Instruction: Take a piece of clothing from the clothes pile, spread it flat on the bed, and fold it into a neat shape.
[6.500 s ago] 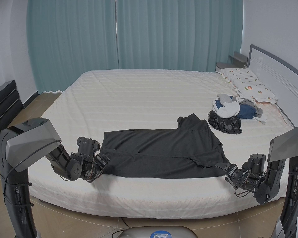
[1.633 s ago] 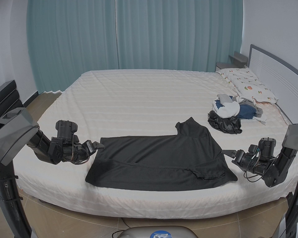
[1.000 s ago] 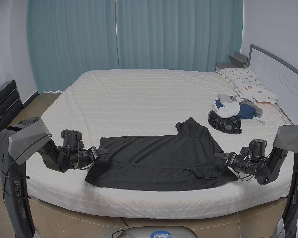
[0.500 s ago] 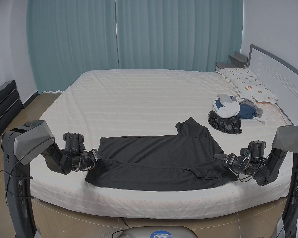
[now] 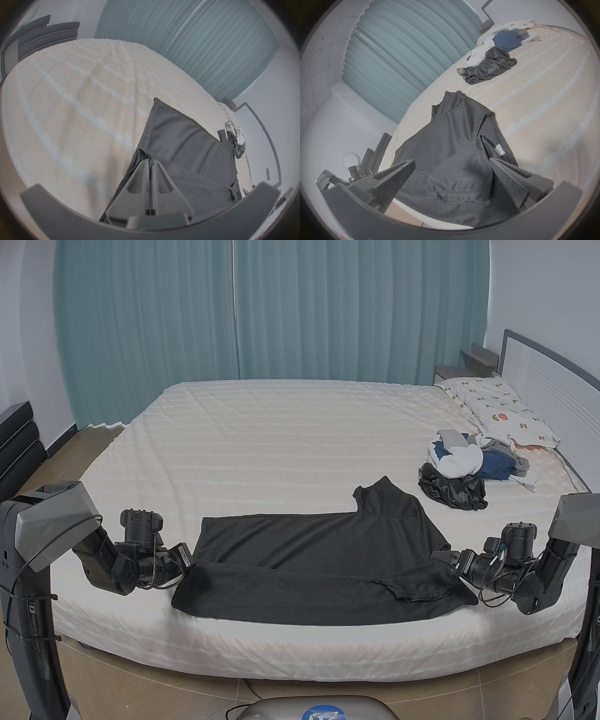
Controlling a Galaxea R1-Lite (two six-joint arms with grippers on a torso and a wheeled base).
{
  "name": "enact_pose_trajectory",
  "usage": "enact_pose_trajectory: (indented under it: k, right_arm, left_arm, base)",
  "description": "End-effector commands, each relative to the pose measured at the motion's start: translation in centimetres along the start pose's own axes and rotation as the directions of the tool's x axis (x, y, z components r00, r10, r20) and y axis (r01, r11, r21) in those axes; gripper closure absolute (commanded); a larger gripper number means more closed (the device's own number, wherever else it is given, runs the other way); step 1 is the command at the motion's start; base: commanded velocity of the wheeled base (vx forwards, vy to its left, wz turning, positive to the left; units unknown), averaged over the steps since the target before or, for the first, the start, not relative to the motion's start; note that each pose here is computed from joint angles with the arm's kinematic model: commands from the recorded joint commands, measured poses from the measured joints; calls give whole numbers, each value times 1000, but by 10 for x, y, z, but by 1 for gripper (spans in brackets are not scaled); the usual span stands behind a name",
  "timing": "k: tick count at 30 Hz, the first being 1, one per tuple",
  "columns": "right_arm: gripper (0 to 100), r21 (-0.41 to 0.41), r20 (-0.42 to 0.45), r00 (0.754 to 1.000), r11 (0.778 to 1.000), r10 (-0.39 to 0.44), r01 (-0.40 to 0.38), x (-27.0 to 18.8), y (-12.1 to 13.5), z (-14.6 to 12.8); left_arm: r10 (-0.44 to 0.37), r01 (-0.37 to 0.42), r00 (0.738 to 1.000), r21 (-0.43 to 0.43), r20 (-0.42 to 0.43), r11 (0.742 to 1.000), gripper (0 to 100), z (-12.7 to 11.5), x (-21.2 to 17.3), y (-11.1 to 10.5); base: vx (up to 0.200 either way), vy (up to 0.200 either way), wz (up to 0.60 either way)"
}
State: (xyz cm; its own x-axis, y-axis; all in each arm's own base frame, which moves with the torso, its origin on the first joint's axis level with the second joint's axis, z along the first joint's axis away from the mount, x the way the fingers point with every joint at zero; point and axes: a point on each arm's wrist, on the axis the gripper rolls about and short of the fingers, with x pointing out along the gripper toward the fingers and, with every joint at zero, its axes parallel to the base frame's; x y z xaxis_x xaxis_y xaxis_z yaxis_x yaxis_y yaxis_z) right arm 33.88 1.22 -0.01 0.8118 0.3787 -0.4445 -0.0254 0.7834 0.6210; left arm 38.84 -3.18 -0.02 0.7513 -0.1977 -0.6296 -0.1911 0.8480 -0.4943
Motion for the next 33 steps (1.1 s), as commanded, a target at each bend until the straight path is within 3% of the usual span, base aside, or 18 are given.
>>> enact_pose_trajectory:
  k: [1, 15, 33]
  right_arm:
    - [0, -10, 4, 1000, 1000, 4, -4, 2, 0, 1]
    - [0, -70, 8, 1000, 998, 4, -3, 29, -22, -11]
    - [0, -105, 67, 997, 994, 44, -37, 53, -22, 5]
  left_arm:
    - [-13, 13, 1000, 6, 13, 1000, 100, 3, -8, -6]
    - [-23, 23, 999, -7, 34, 1000, 100, 8, -18, -11]
    - [-16, 16, 999, -13, 30, 1000, 100, 7, -21, -9]
  base:
    - [0, 0, 0]
    - [0, 0, 0]
    - [0, 0, 0]
